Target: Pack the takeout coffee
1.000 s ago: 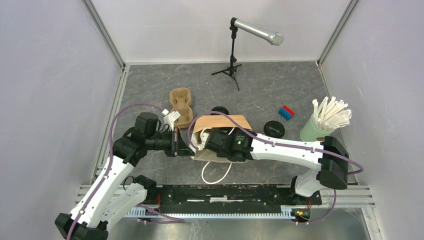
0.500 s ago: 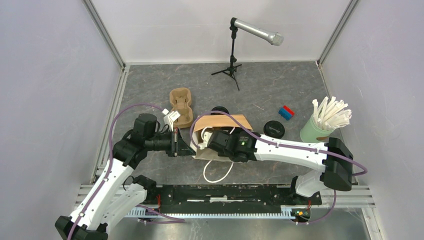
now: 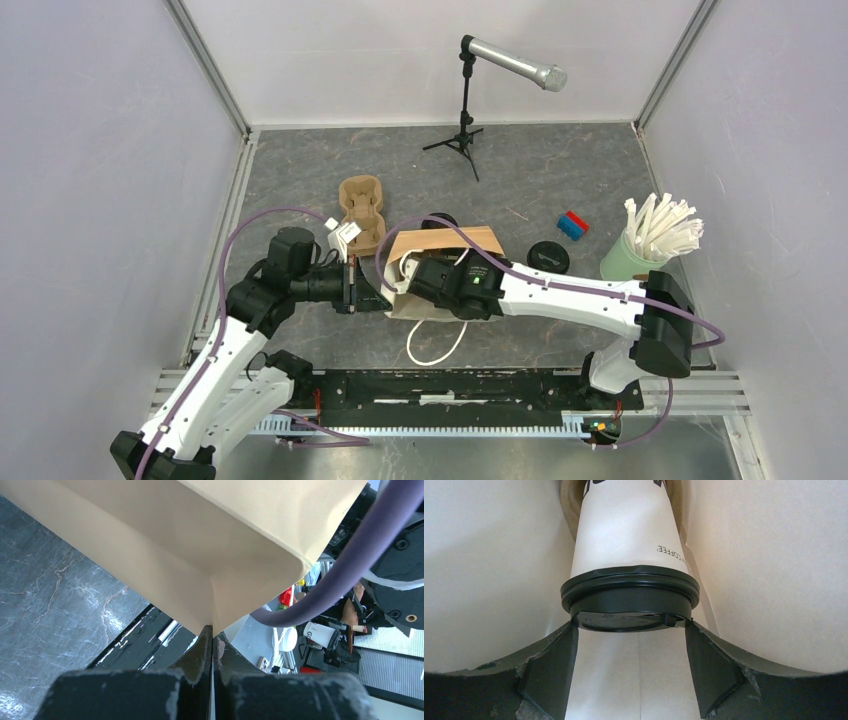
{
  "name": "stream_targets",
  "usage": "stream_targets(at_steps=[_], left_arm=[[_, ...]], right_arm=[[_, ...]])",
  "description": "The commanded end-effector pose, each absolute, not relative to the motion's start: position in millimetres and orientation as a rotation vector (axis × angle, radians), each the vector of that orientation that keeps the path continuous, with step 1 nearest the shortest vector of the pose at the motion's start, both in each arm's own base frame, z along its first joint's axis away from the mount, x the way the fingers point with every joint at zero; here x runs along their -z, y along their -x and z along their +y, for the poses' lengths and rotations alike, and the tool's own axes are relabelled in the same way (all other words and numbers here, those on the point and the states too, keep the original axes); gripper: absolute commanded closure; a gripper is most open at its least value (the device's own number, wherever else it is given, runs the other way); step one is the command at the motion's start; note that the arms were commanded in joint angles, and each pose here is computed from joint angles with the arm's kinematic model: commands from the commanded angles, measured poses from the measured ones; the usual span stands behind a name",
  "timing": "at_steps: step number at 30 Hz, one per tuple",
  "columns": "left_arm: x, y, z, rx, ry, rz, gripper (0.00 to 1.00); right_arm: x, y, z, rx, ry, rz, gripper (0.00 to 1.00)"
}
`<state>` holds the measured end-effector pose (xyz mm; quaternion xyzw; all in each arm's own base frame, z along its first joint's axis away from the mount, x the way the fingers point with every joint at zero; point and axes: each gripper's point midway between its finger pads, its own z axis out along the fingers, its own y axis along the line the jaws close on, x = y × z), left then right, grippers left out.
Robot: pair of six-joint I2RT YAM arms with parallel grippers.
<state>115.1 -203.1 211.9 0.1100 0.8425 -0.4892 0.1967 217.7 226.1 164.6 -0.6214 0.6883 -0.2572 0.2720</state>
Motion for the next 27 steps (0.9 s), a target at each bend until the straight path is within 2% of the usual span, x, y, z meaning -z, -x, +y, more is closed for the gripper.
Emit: stream_targets(at_steps=[1,15,18,21,24,27], left_arm=[[-217,-114,-206,1.403,-0.316,2.335,0.97],[-227,-120,-205,1.359,-0.31,2.305,0.97],[-223,-116,-200,1.33,-0.307,2.317,0.76],[-220,-120,-196,1.273,-0.284,2.334,0.7],[-223,-133,-194,1.21,-0.26,2.336,0.54],[-231,-149,-196,1.172,-0.234,2.322,0.49]], right_arm=[[-190,-226,222,0.732,1.572,1.852,0.4],[-174,-214,220,0.691,1.625,1.878,0.4],[-173,-210,220,0.625,1.598,1.881,0.4],[-170,-207,217,0.607,1.603,1.889,0.4],[-171,-207,217,0.598,1.599,1.879,0.4],[-175,-208,218,0.579,1.578,1.871,0.4]])
